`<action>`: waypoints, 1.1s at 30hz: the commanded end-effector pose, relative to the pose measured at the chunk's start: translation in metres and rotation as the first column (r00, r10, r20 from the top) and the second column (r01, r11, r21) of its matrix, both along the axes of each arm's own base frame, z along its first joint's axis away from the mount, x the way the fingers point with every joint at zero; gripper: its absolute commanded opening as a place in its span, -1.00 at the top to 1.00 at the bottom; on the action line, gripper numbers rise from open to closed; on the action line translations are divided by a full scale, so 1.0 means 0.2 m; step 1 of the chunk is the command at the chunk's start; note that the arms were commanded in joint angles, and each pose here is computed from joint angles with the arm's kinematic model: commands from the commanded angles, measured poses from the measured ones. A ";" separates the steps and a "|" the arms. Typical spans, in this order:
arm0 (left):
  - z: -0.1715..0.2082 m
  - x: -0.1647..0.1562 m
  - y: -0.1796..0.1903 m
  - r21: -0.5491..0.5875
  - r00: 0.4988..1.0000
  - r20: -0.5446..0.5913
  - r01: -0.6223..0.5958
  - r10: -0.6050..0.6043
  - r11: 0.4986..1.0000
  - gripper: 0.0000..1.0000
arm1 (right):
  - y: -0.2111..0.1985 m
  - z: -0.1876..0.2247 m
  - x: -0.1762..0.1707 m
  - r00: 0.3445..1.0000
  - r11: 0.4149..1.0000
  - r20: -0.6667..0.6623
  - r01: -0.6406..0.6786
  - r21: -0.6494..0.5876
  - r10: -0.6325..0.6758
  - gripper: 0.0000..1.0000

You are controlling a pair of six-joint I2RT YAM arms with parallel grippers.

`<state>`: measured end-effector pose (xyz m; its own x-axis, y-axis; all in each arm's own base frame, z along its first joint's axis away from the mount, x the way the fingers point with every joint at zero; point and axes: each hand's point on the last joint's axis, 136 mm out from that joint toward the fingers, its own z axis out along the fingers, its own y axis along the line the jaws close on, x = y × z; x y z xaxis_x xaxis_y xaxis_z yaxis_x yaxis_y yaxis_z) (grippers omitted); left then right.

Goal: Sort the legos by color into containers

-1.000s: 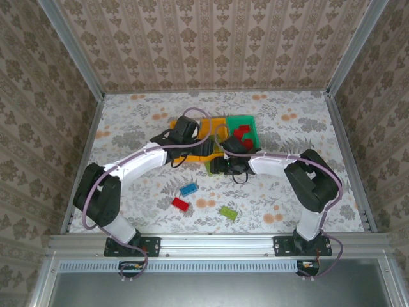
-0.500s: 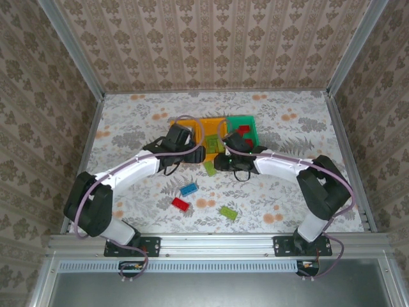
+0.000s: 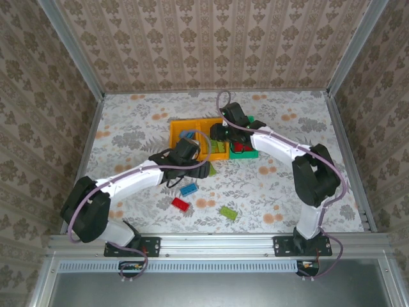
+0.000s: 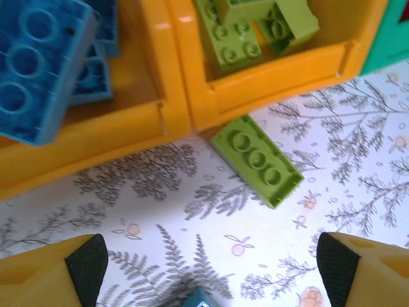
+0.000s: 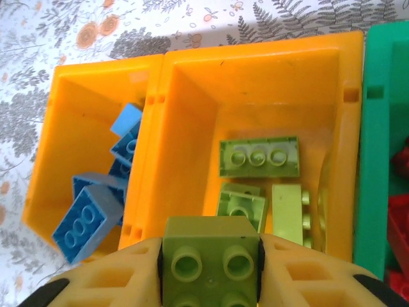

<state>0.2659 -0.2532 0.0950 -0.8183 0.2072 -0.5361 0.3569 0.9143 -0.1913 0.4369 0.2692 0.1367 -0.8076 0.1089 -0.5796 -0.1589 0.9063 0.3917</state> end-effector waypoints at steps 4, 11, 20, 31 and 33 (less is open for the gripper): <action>-0.14 -0.05 -0.06 0.049 0.994 -0.101 -0.039 0.043 0.998 -0.81 | -0.02 -0.06 0.07 0.999 0.998 -0.040 0.007 -0.061 -0.010 -0.27; -0.25 -0.05 -0.19 0.041 0.979 -0.194 -0.054 0.061 0.998 -0.88 | -0.06 0.02 0.01 1.000 0.999 0.000 0.007 -0.041 -0.007 -0.46; -0.32 0.03 -0.27 0.080 0.974 -0.208 -0.078 0.093 0.994 -0.98 | -0.13 0.08 -0.07 0.999 0.998 0.044 0.003 -0.064 0.000 -0.51; -0.39 0.13 -0.31 0.109 0.971 -0.221 -0.074 0.097 0.991 -0.31 | -0.23 0.14 -0.14 0.997 0.996 0.080 0.008 -0.092 -0.001 -0.57; -0.41 0.13 -0.30 0.122 0.970 -0.224 -0.069 0.095 0.990 -0.14 | -0.26 0.14 -0.15 0.996 0.996 0.085 0.019 -0.092 -0.011 -0.58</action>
